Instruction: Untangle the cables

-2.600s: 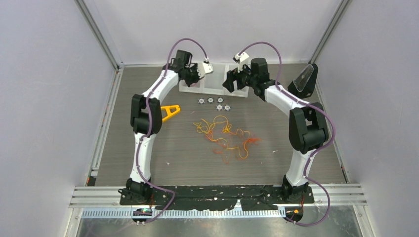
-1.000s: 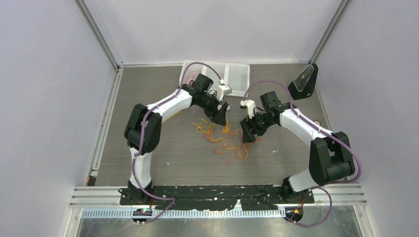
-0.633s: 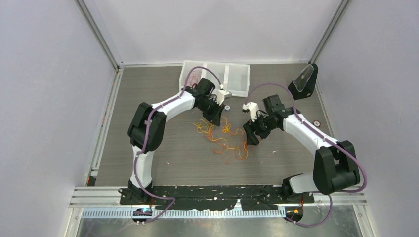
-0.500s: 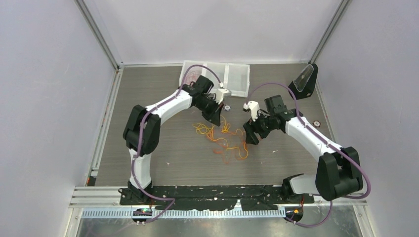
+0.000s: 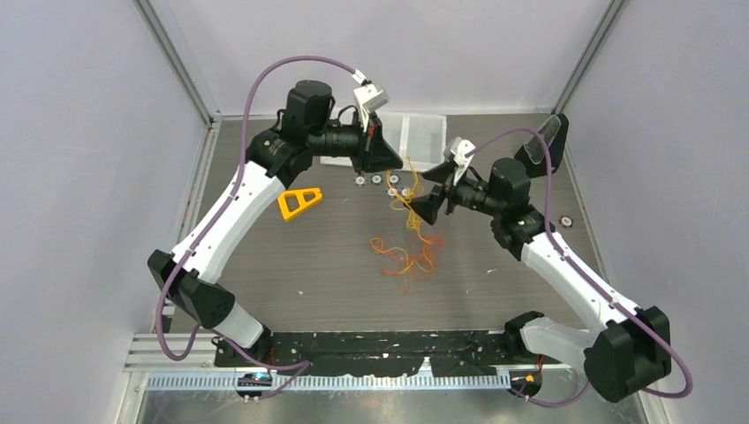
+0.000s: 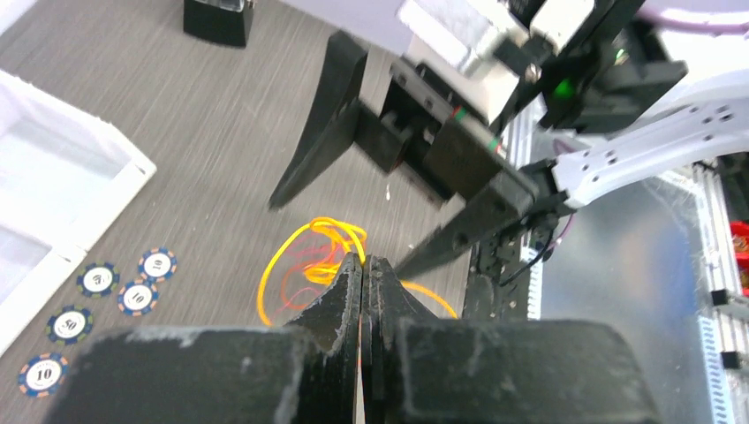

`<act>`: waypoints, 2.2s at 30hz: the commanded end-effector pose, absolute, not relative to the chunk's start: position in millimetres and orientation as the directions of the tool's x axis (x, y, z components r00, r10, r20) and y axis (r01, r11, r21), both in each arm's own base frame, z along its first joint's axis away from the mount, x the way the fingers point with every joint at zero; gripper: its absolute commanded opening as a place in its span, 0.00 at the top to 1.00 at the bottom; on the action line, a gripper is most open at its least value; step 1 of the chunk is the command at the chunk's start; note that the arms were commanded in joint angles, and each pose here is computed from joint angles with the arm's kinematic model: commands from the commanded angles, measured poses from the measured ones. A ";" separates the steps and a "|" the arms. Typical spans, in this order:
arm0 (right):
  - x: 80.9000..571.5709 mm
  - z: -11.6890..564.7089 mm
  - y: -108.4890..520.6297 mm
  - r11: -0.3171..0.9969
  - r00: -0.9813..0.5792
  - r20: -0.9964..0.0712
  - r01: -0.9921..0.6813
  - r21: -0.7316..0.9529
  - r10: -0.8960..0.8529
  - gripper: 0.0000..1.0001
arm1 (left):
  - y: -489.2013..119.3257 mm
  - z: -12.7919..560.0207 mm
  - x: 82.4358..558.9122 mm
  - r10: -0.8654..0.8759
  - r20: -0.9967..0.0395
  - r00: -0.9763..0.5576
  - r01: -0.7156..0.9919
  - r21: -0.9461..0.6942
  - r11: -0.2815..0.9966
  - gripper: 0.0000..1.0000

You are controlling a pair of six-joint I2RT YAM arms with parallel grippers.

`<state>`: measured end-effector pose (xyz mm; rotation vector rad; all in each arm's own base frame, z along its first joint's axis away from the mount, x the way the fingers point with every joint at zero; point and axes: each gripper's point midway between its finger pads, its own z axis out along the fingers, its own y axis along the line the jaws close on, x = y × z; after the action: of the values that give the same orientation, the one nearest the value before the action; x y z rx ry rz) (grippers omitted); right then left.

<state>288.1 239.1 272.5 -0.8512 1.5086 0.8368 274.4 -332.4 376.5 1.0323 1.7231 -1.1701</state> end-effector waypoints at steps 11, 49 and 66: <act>306.4 275.5 295.9 0.466 0.071 -0.997 -0.882 -0.071 -0.019 0.77 | -305.8 504.1 252.4 -0.090 -0.970 -0.228 0.968 -0.236 0.091 1.00; 273.2 98.4 251.8 0.479 -0.382 -0.858 -0.857 0.190 -0.343 0.51 | -174.6 753.7 262.0 -0.468 -0.714 0.520 0.786 0.186 0.590 1.00; 285.6 69.4 221.8 0.608 -0.688 -0.695 -0.648 0.459 -0.209 0.95 | -91.7 804.8 258.5 -0.301 -0.515 0.802 0.410 0.110 0.905 1.00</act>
<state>278.1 225.4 68.4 -0.7843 2.1558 0.9051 302.6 -131.2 763.0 0.3287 0.6782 -0.5422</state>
